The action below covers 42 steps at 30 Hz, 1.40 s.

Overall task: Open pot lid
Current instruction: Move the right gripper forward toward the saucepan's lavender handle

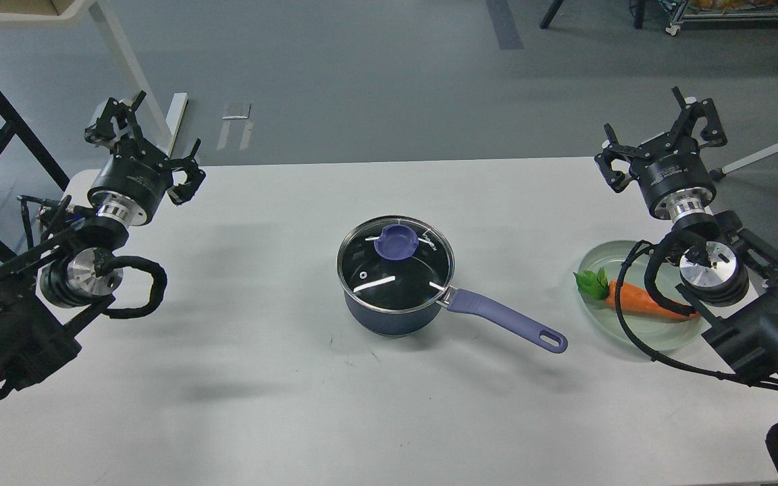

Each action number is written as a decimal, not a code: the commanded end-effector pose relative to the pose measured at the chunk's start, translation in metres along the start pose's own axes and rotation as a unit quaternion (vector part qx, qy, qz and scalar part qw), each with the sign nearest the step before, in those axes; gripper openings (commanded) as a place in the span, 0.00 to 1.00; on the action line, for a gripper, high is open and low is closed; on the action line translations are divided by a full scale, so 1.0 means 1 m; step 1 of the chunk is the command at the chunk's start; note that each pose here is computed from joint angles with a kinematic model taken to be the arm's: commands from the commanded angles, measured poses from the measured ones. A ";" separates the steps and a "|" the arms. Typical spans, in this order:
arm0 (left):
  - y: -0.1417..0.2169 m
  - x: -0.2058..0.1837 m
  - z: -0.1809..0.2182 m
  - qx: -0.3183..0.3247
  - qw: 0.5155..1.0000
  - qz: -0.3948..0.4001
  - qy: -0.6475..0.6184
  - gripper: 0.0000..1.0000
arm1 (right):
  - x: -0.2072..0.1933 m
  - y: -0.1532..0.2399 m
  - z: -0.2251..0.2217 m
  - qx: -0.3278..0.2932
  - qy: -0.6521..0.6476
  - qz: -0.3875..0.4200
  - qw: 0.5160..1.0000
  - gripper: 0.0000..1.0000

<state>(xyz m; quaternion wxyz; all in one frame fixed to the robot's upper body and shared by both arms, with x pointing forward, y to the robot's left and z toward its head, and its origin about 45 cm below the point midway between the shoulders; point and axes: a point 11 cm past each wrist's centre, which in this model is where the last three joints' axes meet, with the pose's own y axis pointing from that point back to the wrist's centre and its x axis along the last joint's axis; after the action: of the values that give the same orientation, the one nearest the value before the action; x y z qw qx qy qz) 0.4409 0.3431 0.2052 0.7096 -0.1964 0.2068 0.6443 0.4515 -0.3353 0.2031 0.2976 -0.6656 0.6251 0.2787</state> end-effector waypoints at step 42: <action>0.000 0.011 0.017 0.033 0.999 0.004 -0.030 1.00 | -0.172 0.027 -0.027 -0.161 0.642 -0.336 0.670 1.00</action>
<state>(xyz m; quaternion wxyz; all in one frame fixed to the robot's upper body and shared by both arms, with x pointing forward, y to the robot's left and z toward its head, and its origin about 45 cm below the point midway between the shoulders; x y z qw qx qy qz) 0.4427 0.3628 0.2141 0.7173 -0.1531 0.2047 0.6482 0.4226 -0.2617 0.3452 -0.1648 -0.8837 0.4001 -0.1785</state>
